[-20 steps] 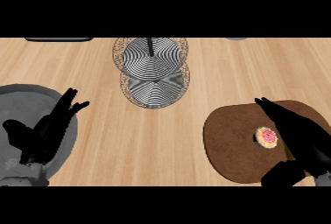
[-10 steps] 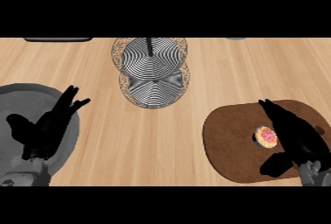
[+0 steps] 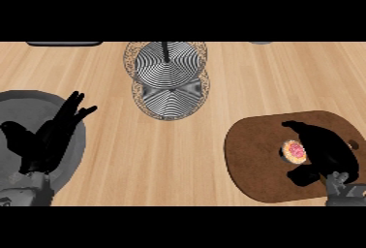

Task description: Pick the cupcake from the cutting board and place it in the tiered basket

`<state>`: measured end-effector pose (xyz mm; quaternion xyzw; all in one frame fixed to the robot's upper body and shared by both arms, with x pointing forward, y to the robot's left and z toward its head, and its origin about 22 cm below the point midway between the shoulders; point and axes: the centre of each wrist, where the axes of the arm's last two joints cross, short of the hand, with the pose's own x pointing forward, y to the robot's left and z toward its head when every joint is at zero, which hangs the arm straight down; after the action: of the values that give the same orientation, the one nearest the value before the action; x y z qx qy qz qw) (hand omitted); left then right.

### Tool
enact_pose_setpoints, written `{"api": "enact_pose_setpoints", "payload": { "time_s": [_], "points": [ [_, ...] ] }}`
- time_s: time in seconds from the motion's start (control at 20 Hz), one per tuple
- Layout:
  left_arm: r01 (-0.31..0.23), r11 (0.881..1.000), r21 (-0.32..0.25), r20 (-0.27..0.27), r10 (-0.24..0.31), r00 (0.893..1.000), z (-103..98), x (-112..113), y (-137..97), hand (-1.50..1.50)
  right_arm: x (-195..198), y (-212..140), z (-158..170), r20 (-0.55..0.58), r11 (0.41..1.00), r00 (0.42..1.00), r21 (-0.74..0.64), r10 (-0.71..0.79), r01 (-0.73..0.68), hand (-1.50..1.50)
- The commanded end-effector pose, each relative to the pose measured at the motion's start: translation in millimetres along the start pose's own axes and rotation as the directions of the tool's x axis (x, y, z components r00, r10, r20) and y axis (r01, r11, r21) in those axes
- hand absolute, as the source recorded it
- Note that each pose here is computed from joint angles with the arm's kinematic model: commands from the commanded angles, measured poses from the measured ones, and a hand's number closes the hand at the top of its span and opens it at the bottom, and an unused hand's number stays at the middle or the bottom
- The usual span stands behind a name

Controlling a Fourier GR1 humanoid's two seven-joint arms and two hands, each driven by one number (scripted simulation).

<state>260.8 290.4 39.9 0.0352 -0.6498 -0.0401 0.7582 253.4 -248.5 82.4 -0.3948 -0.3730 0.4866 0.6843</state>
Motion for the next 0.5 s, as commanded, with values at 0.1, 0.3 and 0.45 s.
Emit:
{"api": "enact_pose_setpoints", "payload": {
  "time_s": [0.1, 0.3, 0.45],
  "points": [
    [0.008, 1.0, -0.004, 0.011, -0.008, 1.0, 8, -12, -2, 0.0, -10, 30, -20, 0.021, 0.989, 0.997, 0.126, 0.072, -0.074, 1.5],
    [0.002, 1.0, 0.005, 0.009, -0.002, 1.0, -4, -10, -8, 0.0, -13, 26, -8, 0.067, 0.988, 0.99, 0.078, 0.128, -0.133, 1.5],
    [0.016, 1.0, -0.004, 0.007, -0.016, 1.0, -6, 7, -1, 0.0, 12, 26, -14, 0.089, 0.984, 0.981, 0.039, 0.171, -0.175, 1.5]
  ]
}}
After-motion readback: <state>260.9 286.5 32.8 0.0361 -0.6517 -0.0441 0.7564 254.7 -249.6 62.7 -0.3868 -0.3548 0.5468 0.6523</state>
